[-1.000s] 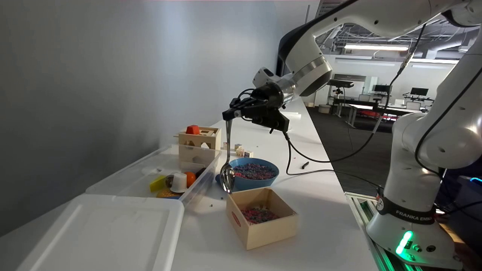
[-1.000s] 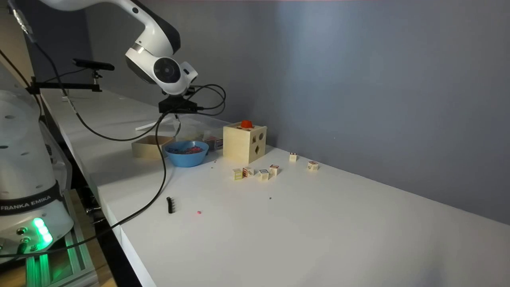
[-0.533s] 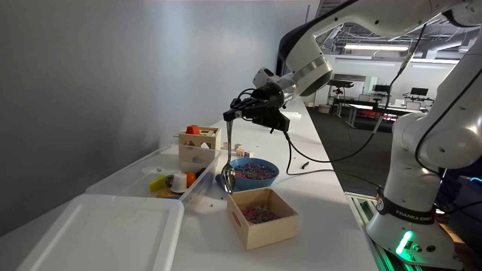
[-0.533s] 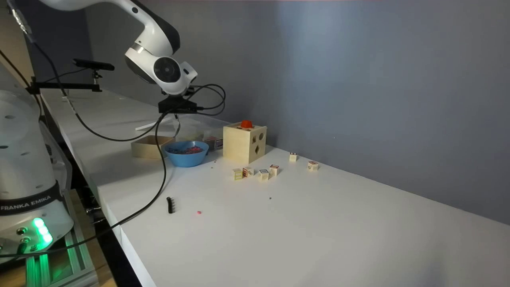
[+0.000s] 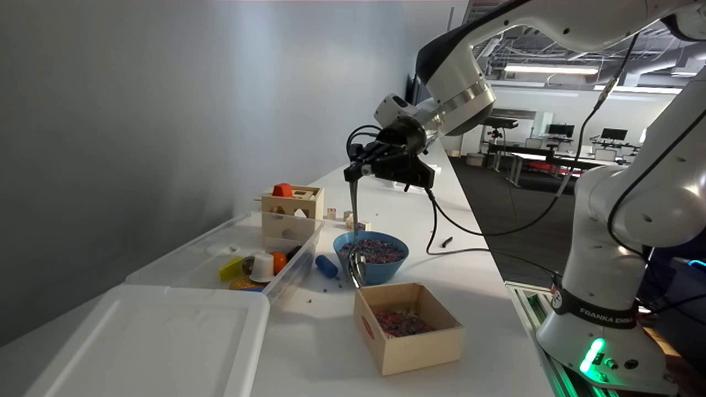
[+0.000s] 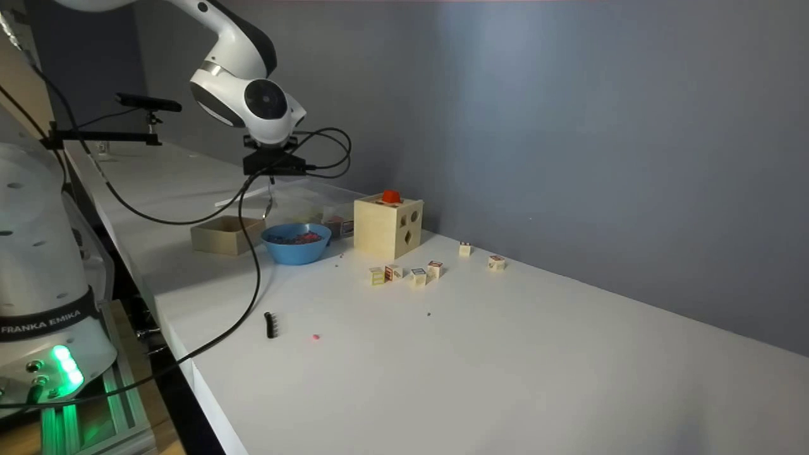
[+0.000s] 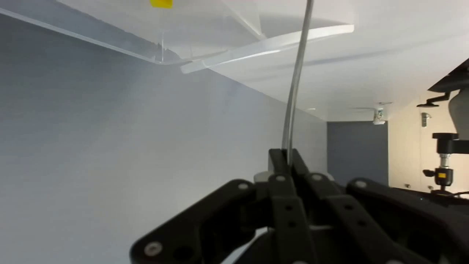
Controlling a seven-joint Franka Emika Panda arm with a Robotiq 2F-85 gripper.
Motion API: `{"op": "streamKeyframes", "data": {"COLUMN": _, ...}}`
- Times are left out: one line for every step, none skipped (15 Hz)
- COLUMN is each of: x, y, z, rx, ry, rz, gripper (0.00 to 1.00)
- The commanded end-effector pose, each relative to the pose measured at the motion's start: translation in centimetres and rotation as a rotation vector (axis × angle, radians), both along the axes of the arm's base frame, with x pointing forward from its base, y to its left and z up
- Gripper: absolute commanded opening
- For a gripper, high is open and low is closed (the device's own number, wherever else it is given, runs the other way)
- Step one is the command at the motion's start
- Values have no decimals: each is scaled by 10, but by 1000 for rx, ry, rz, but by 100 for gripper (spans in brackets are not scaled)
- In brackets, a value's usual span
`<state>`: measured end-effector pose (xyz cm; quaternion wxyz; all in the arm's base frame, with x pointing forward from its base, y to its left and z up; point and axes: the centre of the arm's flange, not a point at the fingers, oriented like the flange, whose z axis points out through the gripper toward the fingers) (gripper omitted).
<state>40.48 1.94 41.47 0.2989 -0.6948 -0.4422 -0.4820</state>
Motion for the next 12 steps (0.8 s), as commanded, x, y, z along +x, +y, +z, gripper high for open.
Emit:
{"op": "streamKeyframes", "data": {"x": -35, "y": -9, "z": 18, "rx": -37, "ry": 6, "rz": 45, "gripper": 1}}
{"op": "streamKeyframes", "data": {"x": -37, "y": -11, "z": 18, "rx": -44, "ry": 3, "rz": 45, "gripper": 1}}
{"op": "streamKeyframes", "data": {"x": -39, "y": -14, "z": 20, "rx": -34, "ry": -11, "rz": 26, "gripper": 1}}
{"op": "streamKeyframes", "data": {"x": -36, "y": -21, "z": 19, "rx": -42, "ry": -53, "rz": -65, "gripper": 1}}
{"op": "streamKeyframes", "data": {"x": -34, "y": -28, "z": 21, "rx": -21, "ry": -65, "rz": -114, "gripper": 1}}
{"op": "streamKeyframes", "data": {"x": -34, "y": -40, "z": 25, "rx": -11, "ry": -89, "rz": -167, "gripper": 1}}
{"op": "streamKeyframes", "data": {"x": -36, "y": -49, "z": 28, "rx": 5, "ry": -104, "rz": -211, "gripper": 1}}
{"op": "streamKeyframes", "data": {"x": -38, "y": -58, "z": 34, "rx": 28, "ry": -117, "rz": -257, "gripper": 1}}
{"op": "streamKeyframes", "data": {"x": -40, "y": -67, "z": 38, "rx": 43, "ry": -118, "rz": -315, "gripper": 1}}
{"op": "streamKeyframes", "data": {"x": -41, "y": -74, "z": 39, "rx": 43, "ry": -108, "rz": -374, "gripper": 1}}
{"op": "streamKeyframes", "data": {"x": -44, "y": -84, "z": 41, "rx": 24, "ry": -97, "rz": -432, "gripper": 1}}
{"op": "streamKeyframes", "data": {"x": -47, "y": -97, "z": 41, "rx": 2, "ry": -106, "rz": -487, "gripper": 1}}
